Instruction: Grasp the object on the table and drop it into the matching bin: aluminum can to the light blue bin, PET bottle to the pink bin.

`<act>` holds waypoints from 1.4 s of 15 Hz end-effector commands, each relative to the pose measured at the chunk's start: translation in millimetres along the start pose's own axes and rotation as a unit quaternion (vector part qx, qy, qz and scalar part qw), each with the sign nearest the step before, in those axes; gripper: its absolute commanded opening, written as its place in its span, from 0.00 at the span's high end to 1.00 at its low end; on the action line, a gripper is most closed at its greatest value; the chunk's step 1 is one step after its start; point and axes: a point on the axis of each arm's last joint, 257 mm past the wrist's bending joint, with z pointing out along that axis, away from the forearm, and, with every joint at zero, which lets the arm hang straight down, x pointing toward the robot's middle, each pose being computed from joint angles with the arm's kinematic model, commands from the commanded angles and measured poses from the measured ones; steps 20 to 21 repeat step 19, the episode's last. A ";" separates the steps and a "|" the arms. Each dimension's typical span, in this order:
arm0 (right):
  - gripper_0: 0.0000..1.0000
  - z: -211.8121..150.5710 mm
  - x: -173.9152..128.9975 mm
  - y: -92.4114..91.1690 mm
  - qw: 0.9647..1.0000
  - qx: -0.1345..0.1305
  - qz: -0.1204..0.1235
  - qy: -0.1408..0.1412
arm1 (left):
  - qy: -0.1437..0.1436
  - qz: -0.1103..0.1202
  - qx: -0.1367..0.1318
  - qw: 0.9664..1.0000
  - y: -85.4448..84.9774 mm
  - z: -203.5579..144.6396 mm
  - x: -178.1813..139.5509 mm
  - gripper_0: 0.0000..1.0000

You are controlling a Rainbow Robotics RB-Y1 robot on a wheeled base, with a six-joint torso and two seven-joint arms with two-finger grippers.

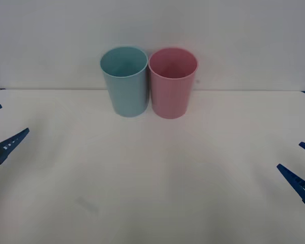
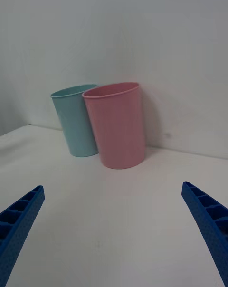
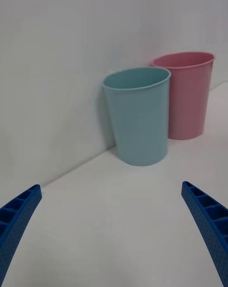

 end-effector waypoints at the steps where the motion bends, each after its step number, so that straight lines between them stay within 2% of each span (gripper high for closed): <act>1: 0.00 0.0 0.0 0.0 1.000 0.000 0.000 0.000 | 0.016 -0.007 0.003 1.000 -11.5 -27.9 15.7 0.00; 5: 0.00 0.0 0.0 0.0 1.000 0.000 0.000 0.000 | 0.025 -0.022 0.006 0.999 -24.0 -50.6 29.4 0.00; 10: 0.00 0.0 0.0 0.0 1.000 0.000 0.000 0.000 | 0.031 -0.032 0.009 0.999 -31.8 -56.9 37.4 0.00; 21: 0.00 0.0 0.0 0.0 1.000 0.000 0.000 0.000 | 0.031 -0.032 0.009 0.999 -31.8 -56.9 37.4 0.00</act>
